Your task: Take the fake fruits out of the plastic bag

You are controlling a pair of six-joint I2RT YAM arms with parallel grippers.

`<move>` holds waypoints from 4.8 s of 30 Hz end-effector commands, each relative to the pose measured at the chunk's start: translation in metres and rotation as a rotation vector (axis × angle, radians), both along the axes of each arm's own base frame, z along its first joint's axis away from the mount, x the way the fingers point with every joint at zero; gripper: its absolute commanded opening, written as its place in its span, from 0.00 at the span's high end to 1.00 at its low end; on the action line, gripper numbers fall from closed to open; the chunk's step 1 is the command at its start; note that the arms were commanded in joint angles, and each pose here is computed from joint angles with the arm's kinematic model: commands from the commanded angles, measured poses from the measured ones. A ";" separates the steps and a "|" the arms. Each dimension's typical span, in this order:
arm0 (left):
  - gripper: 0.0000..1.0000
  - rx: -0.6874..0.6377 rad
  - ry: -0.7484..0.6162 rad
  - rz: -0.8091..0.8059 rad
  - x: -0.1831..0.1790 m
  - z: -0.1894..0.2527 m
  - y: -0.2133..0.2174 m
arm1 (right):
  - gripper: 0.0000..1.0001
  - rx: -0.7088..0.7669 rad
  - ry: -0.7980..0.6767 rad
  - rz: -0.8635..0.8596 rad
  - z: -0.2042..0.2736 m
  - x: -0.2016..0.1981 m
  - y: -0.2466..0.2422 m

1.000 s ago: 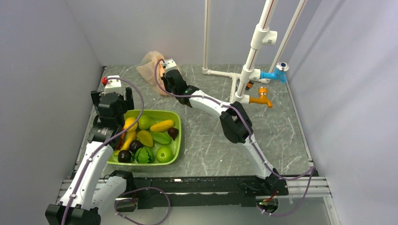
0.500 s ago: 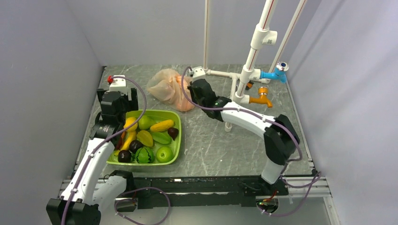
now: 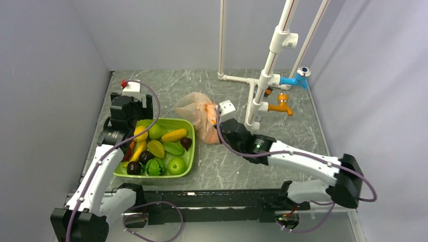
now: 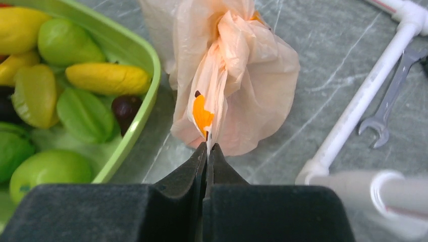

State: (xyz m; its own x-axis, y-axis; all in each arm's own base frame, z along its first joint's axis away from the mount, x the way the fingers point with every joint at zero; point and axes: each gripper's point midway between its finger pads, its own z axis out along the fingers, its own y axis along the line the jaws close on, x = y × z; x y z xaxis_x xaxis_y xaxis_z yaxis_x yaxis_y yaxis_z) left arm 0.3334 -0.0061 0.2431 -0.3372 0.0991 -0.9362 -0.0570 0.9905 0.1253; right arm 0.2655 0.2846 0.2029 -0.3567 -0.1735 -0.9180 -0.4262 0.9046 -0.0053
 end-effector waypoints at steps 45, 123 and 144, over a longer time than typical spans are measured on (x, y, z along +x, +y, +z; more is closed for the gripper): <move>0.38 -0.404 0.268 -0.658 -0.090 -0.053 -0.346 | 0.85 0.372 0.299 0.418 -0.061 -0.185 -0.036; 1.00 -0.647 0.242 -0.573 -0.124 -0.043 -0.301 | 0.63 0.264 0.064 0.048 -0.002 -0.101 -0.090; 1.00 -0.664 0.257 -0.641 -0.129 -0.031 -0.314 | 0.45 0.074 0.030 0.243 0.007 -0.085 -0.021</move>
State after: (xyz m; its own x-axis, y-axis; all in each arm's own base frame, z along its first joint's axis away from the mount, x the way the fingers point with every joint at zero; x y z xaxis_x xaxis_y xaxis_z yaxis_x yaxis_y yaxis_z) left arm 0.2031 -0.3120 0.1850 -0.6295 -0.1566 -0.7611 0.4377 0.7378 -0.5138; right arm 0.1700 0.2559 0.1777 -0.4025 -0.2594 -0.8779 -0.6348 0.7701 0.0636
